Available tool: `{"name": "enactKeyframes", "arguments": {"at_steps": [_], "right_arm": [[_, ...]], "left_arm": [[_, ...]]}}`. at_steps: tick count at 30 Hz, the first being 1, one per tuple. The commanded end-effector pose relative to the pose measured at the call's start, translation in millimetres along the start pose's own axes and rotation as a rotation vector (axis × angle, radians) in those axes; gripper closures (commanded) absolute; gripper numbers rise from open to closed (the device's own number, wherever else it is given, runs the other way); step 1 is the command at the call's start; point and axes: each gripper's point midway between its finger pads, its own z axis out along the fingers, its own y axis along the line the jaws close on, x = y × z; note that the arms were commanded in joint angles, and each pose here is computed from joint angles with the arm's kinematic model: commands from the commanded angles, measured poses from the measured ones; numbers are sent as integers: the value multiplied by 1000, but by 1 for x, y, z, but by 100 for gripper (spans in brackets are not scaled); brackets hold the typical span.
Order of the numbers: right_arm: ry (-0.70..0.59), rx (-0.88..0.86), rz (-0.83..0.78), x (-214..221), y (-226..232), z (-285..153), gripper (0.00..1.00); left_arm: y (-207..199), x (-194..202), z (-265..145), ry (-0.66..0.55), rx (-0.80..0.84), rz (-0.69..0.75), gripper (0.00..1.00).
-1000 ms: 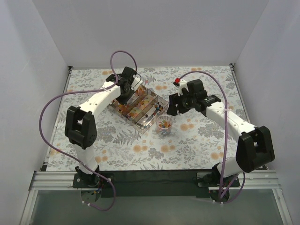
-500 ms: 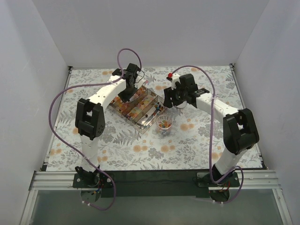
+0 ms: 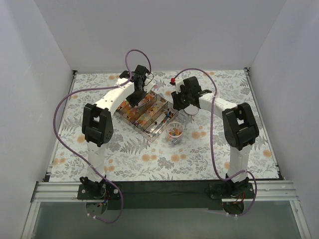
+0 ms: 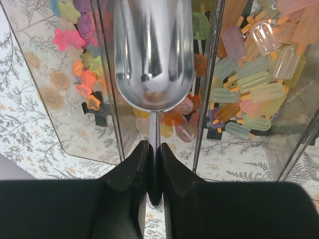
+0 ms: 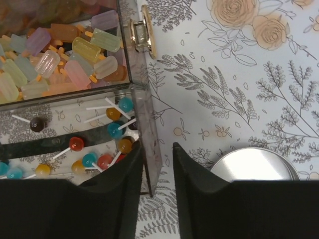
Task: Pack the candies
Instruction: Scoop the fake candies from the storage box.
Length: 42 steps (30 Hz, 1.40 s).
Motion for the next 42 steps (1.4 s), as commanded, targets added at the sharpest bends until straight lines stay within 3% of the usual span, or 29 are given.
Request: {"name": "enactKeyframes", "arguments": {"at_steps": [1, 6, 19, 25, 29, 42], "right_arm": [[-65, 3, -100, -28, -3, 4, 68], [-41, 9, -185, -22, 5, 14, 99], [-13, 15, -248, -14, 12, 23, 99], [-26, 26, -243, -18, 11, 24, 99], [-24, 25, -235, -16, 10, 26, 99], [-50, 32, -234, -26, 10, 21, 99]], "left_arm": [[-1, -8, -2, -22, 38, 21, 100], [-2, -12, 2, -30, 54, 33, 100], [-24, -14, 42, -54, 144, 26, 100], [-28, -26, 45, -178, 207, -16, 100], [-27, -16, 55, -184, 189, -27, 100], [-5, -33, 18, -236, 134, -19, 100]]}}
